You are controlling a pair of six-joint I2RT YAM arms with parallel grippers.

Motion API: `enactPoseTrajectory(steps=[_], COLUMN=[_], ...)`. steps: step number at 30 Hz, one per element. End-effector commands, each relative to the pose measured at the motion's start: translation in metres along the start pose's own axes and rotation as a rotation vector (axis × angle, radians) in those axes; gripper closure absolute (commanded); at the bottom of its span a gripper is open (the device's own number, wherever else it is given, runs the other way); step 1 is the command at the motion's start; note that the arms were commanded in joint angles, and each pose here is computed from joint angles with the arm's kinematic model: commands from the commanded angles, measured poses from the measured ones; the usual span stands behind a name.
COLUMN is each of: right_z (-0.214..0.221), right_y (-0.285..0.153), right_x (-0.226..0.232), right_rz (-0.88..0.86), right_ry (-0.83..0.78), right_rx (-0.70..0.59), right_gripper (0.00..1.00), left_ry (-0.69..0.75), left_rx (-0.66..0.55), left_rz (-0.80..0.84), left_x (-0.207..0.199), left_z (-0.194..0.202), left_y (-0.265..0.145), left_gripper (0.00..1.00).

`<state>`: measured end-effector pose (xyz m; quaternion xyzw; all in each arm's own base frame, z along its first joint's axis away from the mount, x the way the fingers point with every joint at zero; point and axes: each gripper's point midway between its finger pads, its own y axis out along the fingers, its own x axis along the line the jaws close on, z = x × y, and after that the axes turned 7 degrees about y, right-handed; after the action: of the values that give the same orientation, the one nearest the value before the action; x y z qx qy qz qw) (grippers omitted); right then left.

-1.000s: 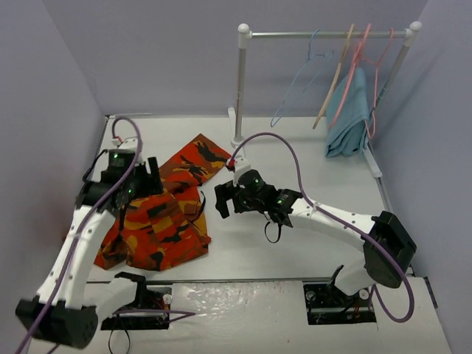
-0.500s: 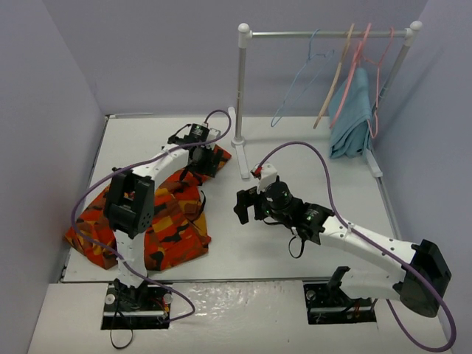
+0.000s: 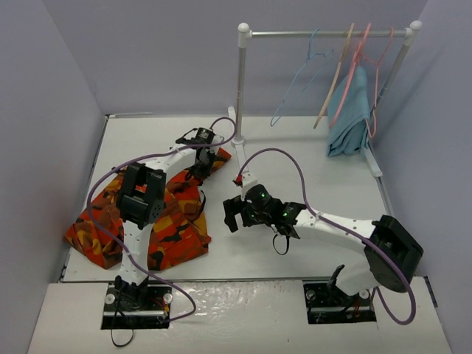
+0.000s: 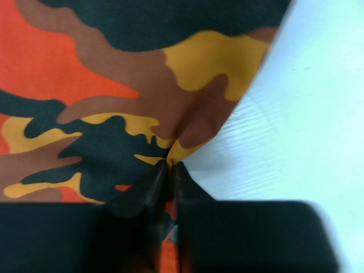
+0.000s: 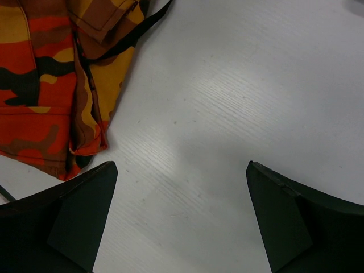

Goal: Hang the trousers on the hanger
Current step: Move the trousers to the center of the board

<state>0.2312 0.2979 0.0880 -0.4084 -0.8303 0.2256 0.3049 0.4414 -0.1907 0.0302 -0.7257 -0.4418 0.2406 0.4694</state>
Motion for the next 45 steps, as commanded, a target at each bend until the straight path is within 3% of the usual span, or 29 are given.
enactPoseTrajectory(steps=[1, 6, 9, 14, 19, 22, 28, 29, 39, 45], right_z=[-0.032, -0.006, -0.014, -0.013, 0.008, 0.019, 0.024, 0.020, -0.111, -0.173], right_y=[0.024, 0.067, 0.082, 0.107, 0.123, 0.121, 0.111, 0.107, 0.003, -0.129], right_x=[0.061, 0.087, 0.102, 0.092, 0.082, 0.080, 0.080, 0.078, -0.013, -0.053], right_rz=[-0.154, -0.183, -0.201, -0.132, -0.106, -0.121, -0.148, -0.134, 0.188, 0.366], right_ry=[-0.043, -0.118, -0.133, -0.118, -0.144, -0.145, -0.167, -0.172, -0.130, -0.053], right_rx=[-0.082, -0.020, -0.042, -0.081, -0.035, -0.010, 0.021, 0.010, -0.243, -0.453], right_gripper=[0.06, 0.07, 0.09, 0.11, 0.24, 0.39, 0.96, 1.00, 1.00, 1.00], left_ry=[-0.053, -0.159, -0.237, -0.313, -0.400, -0.438, -0.486, -0.495, -0.599, -0.725], left_rx=[-0.028, -0.099, -0.140, -0.166, -0.167, -0.176, -0.242, -0.253, -0.428, -0.620], left_rz=[-0.111, -0.205, -0.247, -0.294, -0.320, -0.339, -0.370, -0.376, -0.501, -0.527], left_x=[0.032, 0.068, 0.089, 0.114, 0.132, 0.143, 0.160, 0.164, 0.223, 0.253], left_z=[-0.008, -0.021, -0.025, -0.019, -0.002, 0.004, 0.003, 0.002, -0.010, -0.018], left_y=[-0.015, -0.056, -0.084, -0.117, -0.139, -0.153, -0.191, -0.199, -0.309, -0.389], left_gripper=[1.00, 1.00, 1.00, 1.00, 1.00, 1.00, 1.00, 1.00, 1.00, 1.00])
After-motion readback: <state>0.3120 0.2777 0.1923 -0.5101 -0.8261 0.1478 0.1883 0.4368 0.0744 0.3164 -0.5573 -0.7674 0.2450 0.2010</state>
